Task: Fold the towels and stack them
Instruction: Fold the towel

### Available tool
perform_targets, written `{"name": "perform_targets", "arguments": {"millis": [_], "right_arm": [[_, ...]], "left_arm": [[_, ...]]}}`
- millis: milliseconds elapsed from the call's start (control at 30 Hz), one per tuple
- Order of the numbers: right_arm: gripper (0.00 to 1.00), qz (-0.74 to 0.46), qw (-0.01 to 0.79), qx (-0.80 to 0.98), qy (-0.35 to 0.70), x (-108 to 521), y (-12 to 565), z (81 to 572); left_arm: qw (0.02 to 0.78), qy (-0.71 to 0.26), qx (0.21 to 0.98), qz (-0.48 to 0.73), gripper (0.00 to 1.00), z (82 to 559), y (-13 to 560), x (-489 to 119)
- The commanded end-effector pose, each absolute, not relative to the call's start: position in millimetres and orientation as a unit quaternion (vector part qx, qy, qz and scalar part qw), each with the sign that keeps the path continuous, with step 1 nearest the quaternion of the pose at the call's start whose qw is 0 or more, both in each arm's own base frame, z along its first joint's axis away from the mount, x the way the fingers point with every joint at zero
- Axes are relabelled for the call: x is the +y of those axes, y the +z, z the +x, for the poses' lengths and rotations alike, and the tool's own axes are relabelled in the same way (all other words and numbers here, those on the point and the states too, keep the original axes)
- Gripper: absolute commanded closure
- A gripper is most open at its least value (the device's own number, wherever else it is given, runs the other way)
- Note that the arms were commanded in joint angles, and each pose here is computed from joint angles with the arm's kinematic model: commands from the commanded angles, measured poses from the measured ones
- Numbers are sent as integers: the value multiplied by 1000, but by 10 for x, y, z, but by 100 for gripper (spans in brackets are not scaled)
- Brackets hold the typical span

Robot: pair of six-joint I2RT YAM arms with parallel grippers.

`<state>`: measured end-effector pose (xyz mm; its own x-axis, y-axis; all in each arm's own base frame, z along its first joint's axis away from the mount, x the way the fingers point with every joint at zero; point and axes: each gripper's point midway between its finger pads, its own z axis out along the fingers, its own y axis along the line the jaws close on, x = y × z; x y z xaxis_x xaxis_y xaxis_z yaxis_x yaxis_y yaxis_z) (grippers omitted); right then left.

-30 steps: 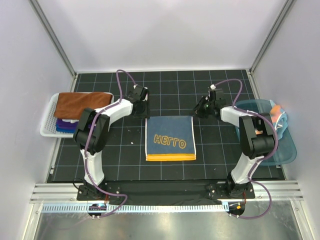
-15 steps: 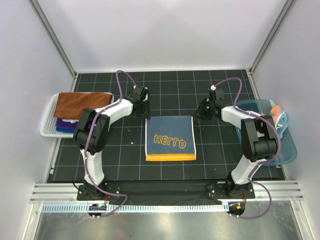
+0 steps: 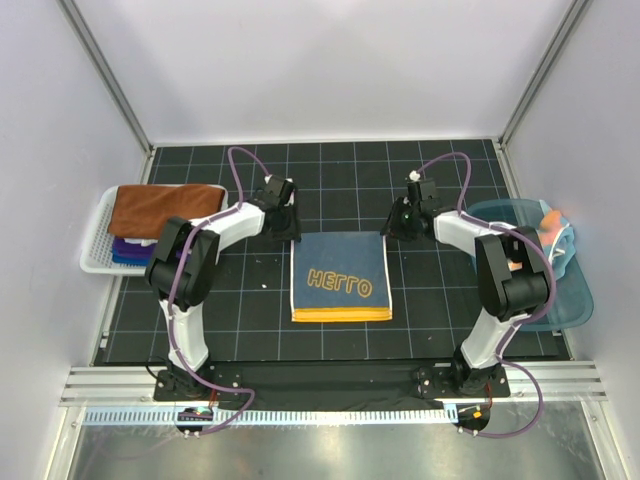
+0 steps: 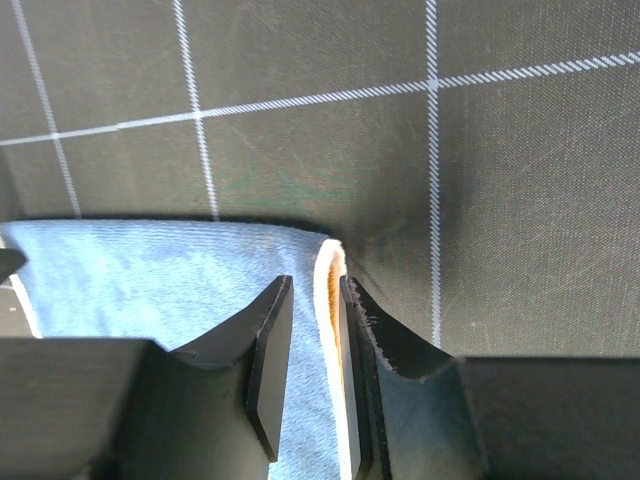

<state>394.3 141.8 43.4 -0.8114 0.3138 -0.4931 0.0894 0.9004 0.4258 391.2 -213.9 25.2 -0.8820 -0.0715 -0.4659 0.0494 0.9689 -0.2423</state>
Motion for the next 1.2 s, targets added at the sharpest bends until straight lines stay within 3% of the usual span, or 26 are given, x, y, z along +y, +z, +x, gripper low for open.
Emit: {"name": "perform_targets", "arguments": {"millis": [0,900,1167], "right_arm": [[67,96,313,927,182,1407,506,4093],[64,75,303,940,139,1454,279,4128],[65,73,297,942,141,1463,216,4116]], "left_arm": [[248,-134,959,-12,59,3910,280,-2140],[242,-131,961,-22,63,3949,135,-2158],[235,-135,962,-20,69,3924,95,-2178]]}}
